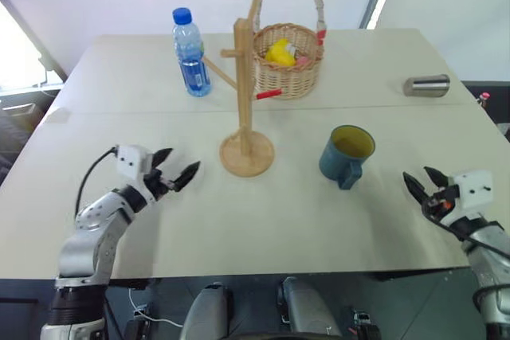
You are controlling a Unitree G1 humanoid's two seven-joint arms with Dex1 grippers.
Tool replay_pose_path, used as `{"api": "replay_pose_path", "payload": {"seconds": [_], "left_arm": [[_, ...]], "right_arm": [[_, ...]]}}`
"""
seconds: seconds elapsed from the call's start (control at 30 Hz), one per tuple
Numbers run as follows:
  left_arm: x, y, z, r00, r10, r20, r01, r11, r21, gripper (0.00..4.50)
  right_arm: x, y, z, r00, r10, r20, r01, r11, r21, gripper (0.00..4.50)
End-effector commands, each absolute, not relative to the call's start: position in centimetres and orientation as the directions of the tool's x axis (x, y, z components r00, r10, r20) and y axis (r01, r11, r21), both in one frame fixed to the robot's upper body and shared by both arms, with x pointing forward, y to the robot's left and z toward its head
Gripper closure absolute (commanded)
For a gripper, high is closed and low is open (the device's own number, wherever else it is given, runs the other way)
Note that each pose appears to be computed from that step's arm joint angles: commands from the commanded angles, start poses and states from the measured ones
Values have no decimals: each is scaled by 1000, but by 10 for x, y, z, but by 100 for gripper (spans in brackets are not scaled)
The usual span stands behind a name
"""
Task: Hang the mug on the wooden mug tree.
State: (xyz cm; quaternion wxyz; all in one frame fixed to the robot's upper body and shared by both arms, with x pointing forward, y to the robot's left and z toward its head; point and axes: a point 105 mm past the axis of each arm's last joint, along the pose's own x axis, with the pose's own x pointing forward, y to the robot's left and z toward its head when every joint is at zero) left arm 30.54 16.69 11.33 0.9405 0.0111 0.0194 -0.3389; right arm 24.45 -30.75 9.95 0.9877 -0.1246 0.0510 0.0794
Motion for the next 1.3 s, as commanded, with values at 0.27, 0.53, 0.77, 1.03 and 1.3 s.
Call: {"api": "replay_pose_path", "payload": {"seconds": [0.27, 0.53, 0.77, 1.03, 1.3], "left_arm": [[270, 100, 117, 423, -904, -61, 906, 420, 55, 0], [258, 74, 120, 331, -942, -51, 942, 327, 78, 0], [256, 68, 121, 330, -943, -40, 942, 327, 74, 0], [254, 68, 122, 342, -939, -32, 938, 338, 81, 0], [254, 68, 125, 346, -938, -27, 935, 343, 90, 0]], "right_arm": [[236, -209, 104, 958, 284, -49, -287, 928, -237, 217], [247, -185, 97, 982, 186, 9, -178, 952, -248, 217], [256, -195, 99, 993, 110, 41, -98, 969, -229, 217], [262, -191, 97, 993, 112, 37, -101, 968, -228, 217], [262, -200, 92, 998, 57, 31, -48, 971, -234, 217]]}}
